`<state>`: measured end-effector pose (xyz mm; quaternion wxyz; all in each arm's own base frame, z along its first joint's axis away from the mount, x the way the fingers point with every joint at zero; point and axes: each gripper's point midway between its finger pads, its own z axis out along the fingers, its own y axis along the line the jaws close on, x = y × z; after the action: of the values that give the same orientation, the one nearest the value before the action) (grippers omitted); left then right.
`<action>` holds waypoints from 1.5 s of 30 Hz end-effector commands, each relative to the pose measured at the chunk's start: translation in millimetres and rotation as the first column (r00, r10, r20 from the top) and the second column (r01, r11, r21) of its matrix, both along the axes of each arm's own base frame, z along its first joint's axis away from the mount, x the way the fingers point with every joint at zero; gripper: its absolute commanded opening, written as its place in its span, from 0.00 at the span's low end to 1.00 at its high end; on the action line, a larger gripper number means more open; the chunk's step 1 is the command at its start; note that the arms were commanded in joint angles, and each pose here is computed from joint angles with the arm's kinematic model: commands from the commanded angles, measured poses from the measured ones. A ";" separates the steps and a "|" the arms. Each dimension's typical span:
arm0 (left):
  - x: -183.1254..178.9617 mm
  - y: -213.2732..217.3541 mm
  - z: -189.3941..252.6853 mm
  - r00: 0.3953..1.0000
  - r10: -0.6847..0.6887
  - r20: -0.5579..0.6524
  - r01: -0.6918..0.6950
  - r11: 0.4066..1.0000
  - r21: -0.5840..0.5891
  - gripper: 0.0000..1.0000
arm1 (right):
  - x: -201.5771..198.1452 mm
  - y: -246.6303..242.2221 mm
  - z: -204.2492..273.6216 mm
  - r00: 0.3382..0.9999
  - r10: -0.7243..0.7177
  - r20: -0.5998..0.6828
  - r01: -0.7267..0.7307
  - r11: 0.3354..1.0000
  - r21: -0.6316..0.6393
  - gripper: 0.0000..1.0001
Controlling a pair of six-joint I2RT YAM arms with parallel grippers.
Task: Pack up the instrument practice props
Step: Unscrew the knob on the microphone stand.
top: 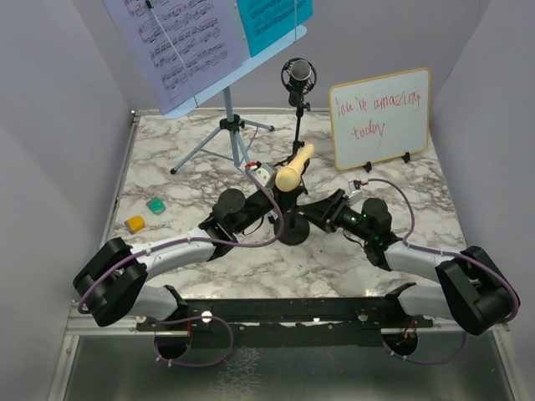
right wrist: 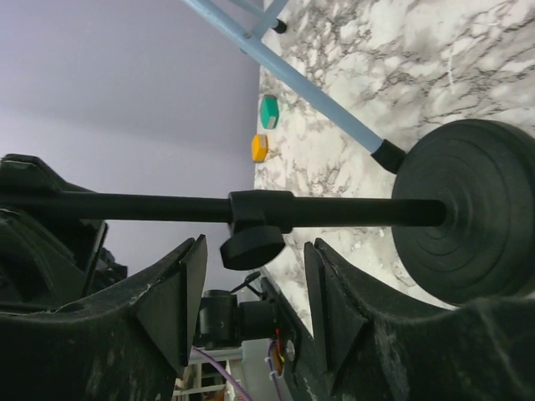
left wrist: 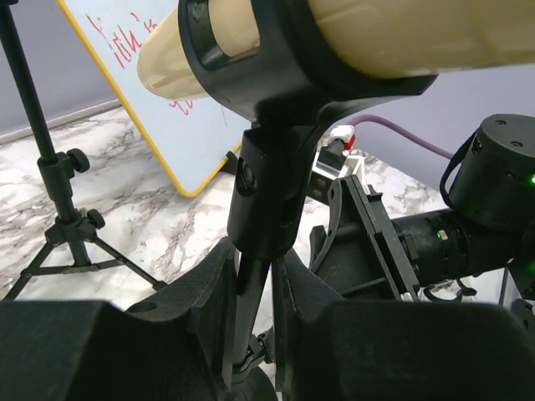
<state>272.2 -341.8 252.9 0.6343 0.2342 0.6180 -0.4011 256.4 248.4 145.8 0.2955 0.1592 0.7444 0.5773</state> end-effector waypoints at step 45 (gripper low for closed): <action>-16.8 -16.2 -24.1 0.990 -0.104 -0.097 0.109 0.993 0.054 0.00 | -17.7 5.8 -25.6 0.918 0.216 0.333 -0.147 0.964 -0.222 0.01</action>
<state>272.1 -344.9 251.2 0.6359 0.2420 0.6142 -0.3997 255.9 249.7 147.3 0.3745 0.0514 0.7230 0.5782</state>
